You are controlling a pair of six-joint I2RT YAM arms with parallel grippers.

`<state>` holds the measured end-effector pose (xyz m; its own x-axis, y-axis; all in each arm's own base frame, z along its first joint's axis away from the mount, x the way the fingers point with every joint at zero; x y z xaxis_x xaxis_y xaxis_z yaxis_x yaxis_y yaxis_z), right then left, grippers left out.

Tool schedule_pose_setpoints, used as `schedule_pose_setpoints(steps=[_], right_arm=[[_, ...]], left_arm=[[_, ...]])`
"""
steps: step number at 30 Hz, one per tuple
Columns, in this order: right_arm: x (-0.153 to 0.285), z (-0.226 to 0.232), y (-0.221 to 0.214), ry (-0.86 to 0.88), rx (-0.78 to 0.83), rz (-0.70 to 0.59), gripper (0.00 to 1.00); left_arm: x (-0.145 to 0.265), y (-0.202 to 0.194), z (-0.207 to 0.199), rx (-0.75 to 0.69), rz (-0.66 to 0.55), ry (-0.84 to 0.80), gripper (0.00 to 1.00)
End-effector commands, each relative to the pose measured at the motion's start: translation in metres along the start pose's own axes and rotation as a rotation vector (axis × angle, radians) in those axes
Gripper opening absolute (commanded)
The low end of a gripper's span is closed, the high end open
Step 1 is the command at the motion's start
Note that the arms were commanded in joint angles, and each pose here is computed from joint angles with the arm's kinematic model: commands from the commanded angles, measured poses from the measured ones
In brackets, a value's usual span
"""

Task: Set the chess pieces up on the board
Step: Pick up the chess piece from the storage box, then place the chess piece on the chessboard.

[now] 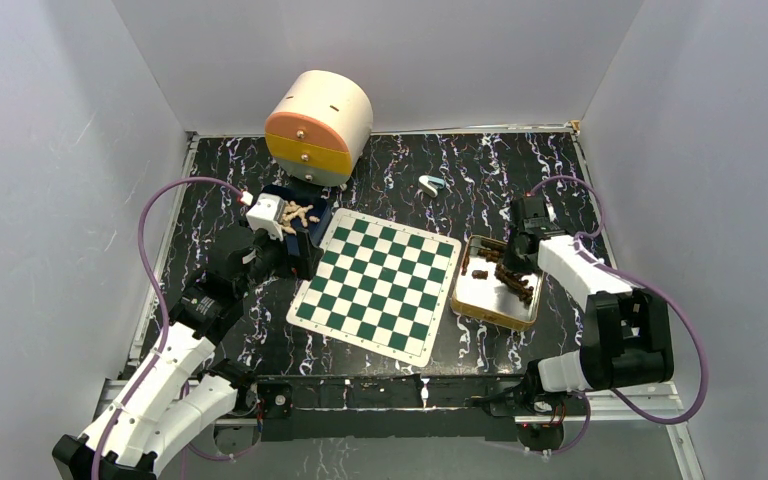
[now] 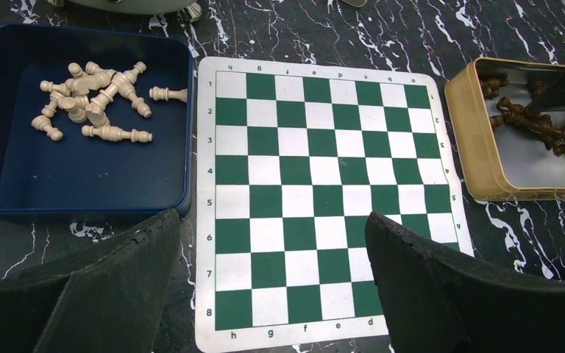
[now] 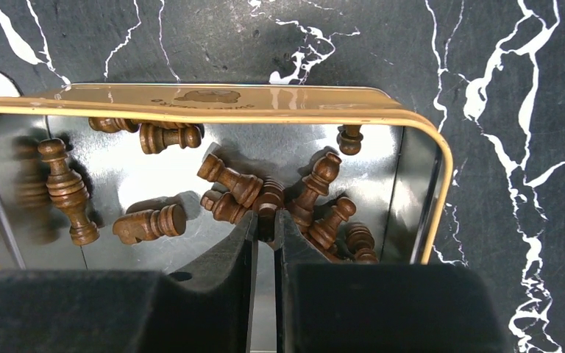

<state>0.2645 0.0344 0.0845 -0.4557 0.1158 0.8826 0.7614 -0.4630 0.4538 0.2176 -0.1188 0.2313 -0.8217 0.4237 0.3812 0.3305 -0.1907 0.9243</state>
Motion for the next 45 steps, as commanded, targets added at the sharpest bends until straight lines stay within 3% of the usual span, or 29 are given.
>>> schedule_pose_setpoints(steps=[1, 17, 27, 36, 45], right_arm=[[0.023, 0.005, 0.025, 0.014, -0.003, -0.083, 0.15], [0.083, 0.016, 0.041, 0.097, -0.002, -0.133, 0.11], [0.116, 0.053, 0.015, 0.381, 0.062, -0.042, 0.10], [0.154, 0.098, -0.027, 0.701, 0.089, 0.077, 0.09], [0.171, 0.141, -0.073, 0.843, 0.148, 0.176, 0.07]], left_arm=[[0.003, 0.004, -0.001, -0.016, -0.024, -0.007, 0.93], [0.003, 0.002, 0.005, -0.018, -0.006, 0.041, 0.93], [-0.001, 0.001, -0.006, 0.056, 0.001, -0.022, 0.89], [-0.009, 0.032, -0.059, 0.316, 0.001, -0.366, 0.72], [-0.037, 0.028, -0.093, 0.544, 0.155, -0.564, 0.51]])
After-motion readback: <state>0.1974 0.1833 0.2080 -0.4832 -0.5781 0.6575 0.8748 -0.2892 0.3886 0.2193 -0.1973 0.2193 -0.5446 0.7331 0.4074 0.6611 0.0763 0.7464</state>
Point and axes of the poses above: each gripper's point midway between its finger pads, its own x axis back along the fingers, its own z axis along the line the jaws close on, y = z × x, the point moved 4 cm from there along x, back along the fingers, and after that the axes turned 13 degrees about -x, right-handed, at the moved point
